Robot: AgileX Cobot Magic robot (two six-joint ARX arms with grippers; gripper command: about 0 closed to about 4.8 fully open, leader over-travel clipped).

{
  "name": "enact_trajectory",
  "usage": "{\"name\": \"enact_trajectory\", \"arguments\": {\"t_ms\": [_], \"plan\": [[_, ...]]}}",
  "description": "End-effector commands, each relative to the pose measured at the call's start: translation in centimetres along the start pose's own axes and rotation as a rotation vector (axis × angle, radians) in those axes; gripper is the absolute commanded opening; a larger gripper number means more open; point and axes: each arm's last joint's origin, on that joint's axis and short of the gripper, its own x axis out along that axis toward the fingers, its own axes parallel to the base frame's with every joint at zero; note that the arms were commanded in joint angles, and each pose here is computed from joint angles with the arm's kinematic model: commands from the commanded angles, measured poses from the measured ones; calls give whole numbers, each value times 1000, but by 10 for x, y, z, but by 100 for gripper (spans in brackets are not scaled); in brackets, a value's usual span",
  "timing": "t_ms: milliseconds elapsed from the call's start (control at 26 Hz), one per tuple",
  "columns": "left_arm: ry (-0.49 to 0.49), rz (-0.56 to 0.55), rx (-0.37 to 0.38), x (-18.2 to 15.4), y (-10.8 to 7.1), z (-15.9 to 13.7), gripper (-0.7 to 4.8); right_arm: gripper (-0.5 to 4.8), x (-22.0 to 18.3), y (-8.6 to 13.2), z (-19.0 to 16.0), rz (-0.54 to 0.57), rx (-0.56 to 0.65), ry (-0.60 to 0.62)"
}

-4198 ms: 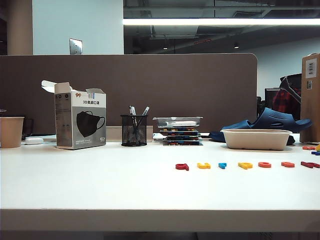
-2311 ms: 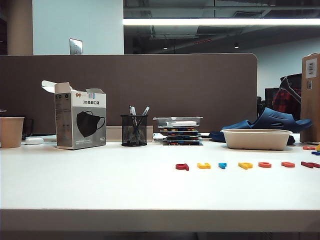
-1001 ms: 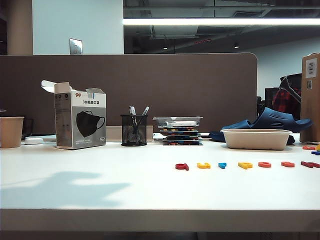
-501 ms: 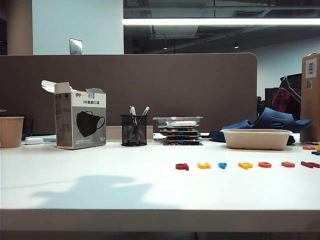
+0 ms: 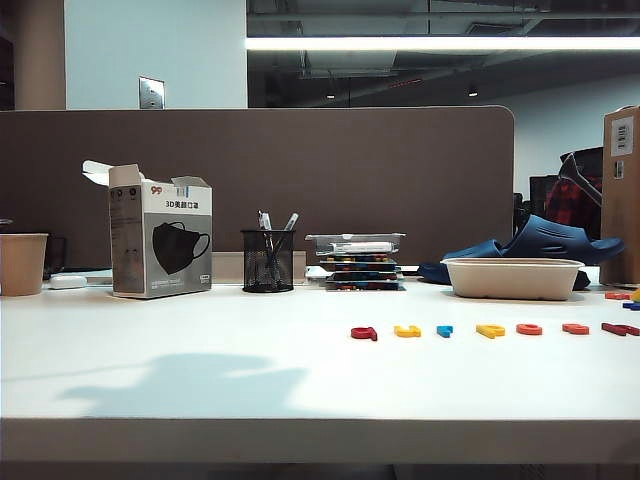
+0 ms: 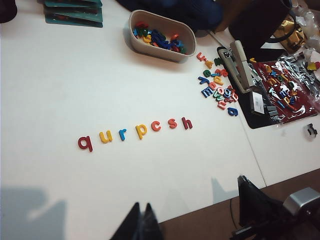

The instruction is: Select the appropriate letters from the row of letter magnets placed on the table to arrange into the word "cup".

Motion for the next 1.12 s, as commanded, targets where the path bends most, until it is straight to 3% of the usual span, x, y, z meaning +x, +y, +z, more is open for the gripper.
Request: {"name": "enact_trajectory", "arguments": {"t_ms": [39, 308, 655, 886, 1117], "plan": [[-17, -9, -9, -2, -1, 2, -5, 23, -1, 1, 4, 6, -1, -33], [57, -62, -3, -2, -1, -1, -5, 22, -4, 1, 11, 8, 0, -53], [134, 4, -25, -3, 5, -8, -5, 22, -6, 2, 15, 10, 1, -66], [134, 4, -25, -3, 5, -8, -5, 21, -21, 5, 40, 12, 1, -85], [131, 3, -26, -3, 5, -8, -5, 21, -57, 9, 88, 19, 3, -119]]}}
